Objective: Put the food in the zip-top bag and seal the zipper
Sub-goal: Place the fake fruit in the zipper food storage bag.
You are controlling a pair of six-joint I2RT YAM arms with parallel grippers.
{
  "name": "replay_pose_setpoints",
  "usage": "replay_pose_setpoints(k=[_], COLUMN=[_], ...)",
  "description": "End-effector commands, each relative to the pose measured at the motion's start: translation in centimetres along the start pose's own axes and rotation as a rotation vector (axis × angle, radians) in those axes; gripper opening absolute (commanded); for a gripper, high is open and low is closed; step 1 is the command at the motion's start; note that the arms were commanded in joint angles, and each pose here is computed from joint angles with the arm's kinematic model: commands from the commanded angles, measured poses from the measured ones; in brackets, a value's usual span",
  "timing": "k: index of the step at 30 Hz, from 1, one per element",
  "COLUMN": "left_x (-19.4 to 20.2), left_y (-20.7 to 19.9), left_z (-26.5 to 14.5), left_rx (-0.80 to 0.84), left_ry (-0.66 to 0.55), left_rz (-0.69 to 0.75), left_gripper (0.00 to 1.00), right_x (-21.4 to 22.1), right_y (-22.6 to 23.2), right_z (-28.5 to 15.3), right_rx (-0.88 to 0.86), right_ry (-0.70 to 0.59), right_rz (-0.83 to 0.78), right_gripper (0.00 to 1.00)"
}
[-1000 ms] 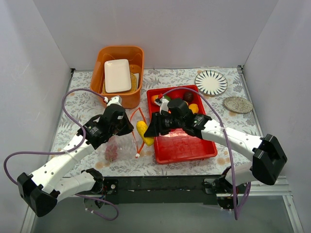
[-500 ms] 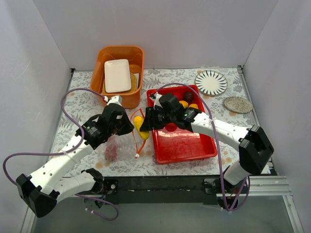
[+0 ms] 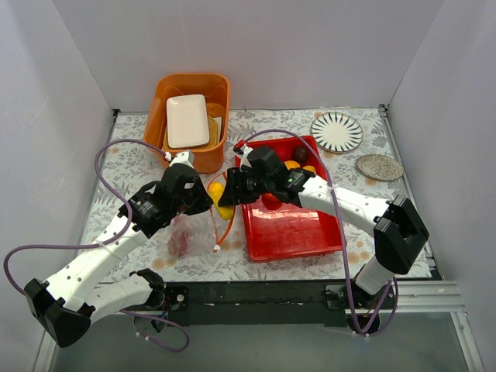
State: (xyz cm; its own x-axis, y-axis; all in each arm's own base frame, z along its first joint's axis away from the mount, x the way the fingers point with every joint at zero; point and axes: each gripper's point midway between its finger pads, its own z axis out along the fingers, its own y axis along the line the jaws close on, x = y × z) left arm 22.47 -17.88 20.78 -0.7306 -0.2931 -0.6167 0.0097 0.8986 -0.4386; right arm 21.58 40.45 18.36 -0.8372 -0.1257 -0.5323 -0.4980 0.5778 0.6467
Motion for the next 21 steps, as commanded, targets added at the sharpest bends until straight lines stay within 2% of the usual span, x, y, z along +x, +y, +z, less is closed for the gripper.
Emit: replay_pose_setpoints(k=[1, 3, 7, 11, 21], left_x=[-1.8, -1.8, -1.5, -1.6, -1.6], left_y=[-0.8, -0.7, -0.4, -0.4, 0.0], left_z=[-1.3, -1.3, -1.2, -1.3, -1.3], left_rx=[0.027, 0.024, 0.015, 0.016, 0.001], left_ry=[-0.057, -0.058, -0.055, -0.058, -0.069], left_rz=[0.003, 0.005, 0.000, -0.005, -0.006], left_gripper=[0.05, 0.05, 0.05, 0.06, 0.06], right_x=[-1.8, -1.9, -2.1, -2.4, -1.3], right_y=[1.3, 1.3, 1.3, 1.2, -1.0], right_z=[-0.6, -1.0, -2.0, -3.1, -5.1], right_rx=[-0.001, 0.003, -0.001, 0.015, 0.115], right_ry=[-0.059, -0.079, -0.121, -0.160, -0.184], right_rz=[-0.014, -0.021, -0.032, -0.034, -0.021], right_gripper=[0.43, 0.48, 0.67, 0.71, 0.72])
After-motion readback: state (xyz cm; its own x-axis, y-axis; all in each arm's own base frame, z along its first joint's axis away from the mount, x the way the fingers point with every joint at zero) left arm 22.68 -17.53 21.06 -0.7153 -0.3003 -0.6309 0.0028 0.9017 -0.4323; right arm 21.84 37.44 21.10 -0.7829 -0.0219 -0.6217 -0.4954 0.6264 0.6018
